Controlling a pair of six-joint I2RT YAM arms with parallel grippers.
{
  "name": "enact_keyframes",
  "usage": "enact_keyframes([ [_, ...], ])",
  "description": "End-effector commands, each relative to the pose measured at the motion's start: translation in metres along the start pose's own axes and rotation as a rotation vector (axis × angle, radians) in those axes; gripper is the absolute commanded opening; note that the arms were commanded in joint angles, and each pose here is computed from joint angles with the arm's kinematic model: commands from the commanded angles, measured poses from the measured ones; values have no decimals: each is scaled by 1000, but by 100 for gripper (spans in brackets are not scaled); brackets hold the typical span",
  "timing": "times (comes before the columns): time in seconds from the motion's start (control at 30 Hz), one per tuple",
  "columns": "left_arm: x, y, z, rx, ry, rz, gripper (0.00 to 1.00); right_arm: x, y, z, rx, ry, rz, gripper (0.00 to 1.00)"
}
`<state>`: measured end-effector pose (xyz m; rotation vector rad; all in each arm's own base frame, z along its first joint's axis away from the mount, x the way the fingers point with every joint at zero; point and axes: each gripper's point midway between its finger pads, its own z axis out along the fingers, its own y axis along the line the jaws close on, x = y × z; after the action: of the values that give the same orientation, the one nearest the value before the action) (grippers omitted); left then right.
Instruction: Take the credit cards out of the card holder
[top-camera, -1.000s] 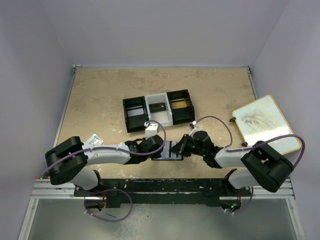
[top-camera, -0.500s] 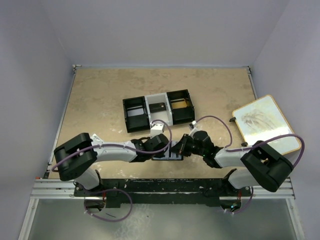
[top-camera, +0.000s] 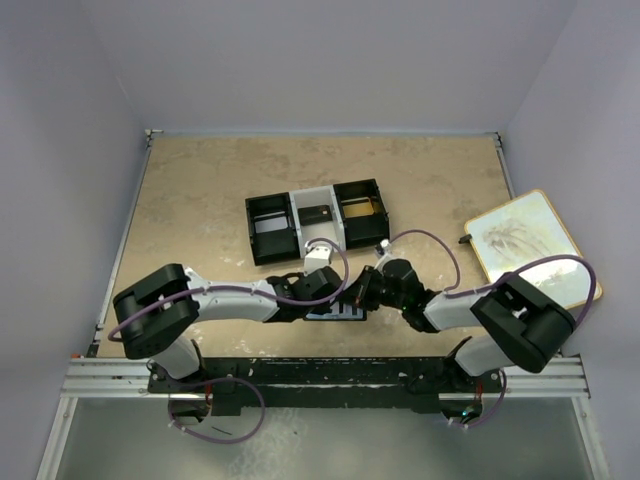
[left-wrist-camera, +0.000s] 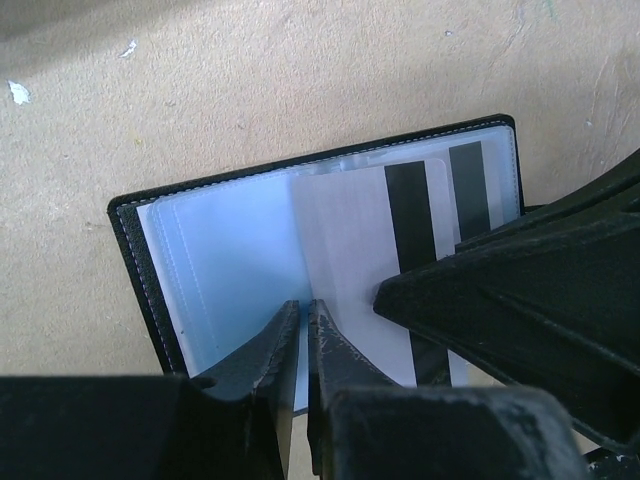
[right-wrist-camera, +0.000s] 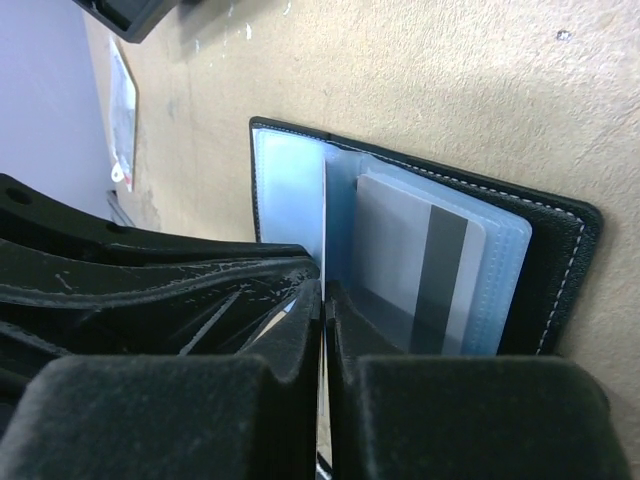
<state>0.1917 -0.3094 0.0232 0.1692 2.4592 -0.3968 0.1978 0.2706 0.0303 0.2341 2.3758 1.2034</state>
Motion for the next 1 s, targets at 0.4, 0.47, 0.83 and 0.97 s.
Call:
enact_keyframes([
  [0.4, -21, 33, -42, -85, -92, -22, 9, -38, 15, -37, 62, -175, -86, 0],
  [0.47, -34, 30, -56, -43, -138, -31, 15, -43, 20, -46, 57, -202, -107, 0],
  [0.83, -102, 82, -117, -181, -269, 15, 62, -73, 68, -74, -88, -346, -284, 0],
  [0.97, -136, 96, -137, -150, -315, 34, 77, -69, 89, -74, -199, -334, -337, 0],
])
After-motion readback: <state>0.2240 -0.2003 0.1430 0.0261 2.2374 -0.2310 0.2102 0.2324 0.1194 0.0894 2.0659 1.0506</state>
